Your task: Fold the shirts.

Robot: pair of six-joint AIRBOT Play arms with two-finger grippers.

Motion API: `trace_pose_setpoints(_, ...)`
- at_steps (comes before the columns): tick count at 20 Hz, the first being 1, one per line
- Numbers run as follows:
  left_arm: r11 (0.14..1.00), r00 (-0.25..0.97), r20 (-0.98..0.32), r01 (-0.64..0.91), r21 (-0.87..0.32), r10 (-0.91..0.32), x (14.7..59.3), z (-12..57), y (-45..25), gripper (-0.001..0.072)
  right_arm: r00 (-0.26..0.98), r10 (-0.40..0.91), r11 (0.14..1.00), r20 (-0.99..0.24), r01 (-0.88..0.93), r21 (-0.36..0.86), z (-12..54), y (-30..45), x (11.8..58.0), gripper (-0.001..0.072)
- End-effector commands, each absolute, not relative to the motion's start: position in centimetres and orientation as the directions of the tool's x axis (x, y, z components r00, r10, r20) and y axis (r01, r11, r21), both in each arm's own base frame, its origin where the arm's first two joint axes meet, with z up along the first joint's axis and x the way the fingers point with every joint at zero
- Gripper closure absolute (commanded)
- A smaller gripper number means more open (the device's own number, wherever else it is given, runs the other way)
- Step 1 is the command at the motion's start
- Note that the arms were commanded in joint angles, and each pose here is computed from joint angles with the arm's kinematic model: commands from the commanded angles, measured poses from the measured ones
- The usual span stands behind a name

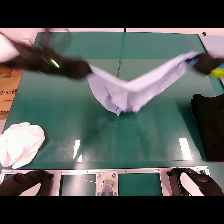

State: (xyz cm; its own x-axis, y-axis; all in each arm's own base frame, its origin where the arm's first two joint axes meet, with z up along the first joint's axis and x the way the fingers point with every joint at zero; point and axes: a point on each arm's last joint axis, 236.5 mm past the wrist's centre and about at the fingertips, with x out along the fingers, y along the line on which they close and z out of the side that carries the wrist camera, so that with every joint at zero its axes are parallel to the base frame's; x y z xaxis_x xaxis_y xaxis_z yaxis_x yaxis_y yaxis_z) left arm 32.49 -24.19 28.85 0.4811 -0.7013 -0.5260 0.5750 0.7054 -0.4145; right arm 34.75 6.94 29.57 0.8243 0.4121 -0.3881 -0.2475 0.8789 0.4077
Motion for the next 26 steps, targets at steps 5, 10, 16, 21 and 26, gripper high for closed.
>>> trace_pose_setpoints(5, 0.717, 0.702, -0.145, 0.688, -0.111, -0.697, 21.0, 50.1, -18.0, 0.0689, 0.94, 0.331, 0.931, 0.081, -0.339, 0.138, 49.8, 8.5, 18.7, 0.0691)
trace_pose_setpoints(10, 0.797, 0.775, -0.197, 0.601, -0.065, -0.601, 23.6, 48.2, -16.0, 0.0689, 0.954, 0.296, 0.94, 0.05, -0.3, 0.165, 48.7, 7.8, 18.2, 0.0691)
trace_pose_setpoints(16, 0.842, 0.743, -0.441, 0.537, -0.055, -0.503, 33.2, 38.0, -17.4, 0.0689, 0.907, 0.3, 0.923, -0.295, -0.198, 0.33, 34.6, 5.8, 28.6, 0.0691)
trace_pose_setpoints(21, 0.832, 0.542, -0.72, 0.548, -0.086, -0.432, 45.0, 21.2, -21.6, 0.0688, 0.757, 0.264, 0.897, -0.597, 0.035, 0.441, 14.1, 2.6, 37.7, 0.069)
trace_pose_setpoints(26, 0.845, 0.368, -0.841, 0.503, -0.179, -0.397, 51.2, 4.6, -24.4, 0.0688, 0.61, 0.211, 0.869, -0.764, 0.241, 0.433, -0.9, -0.1, 42.2, 0.0691)
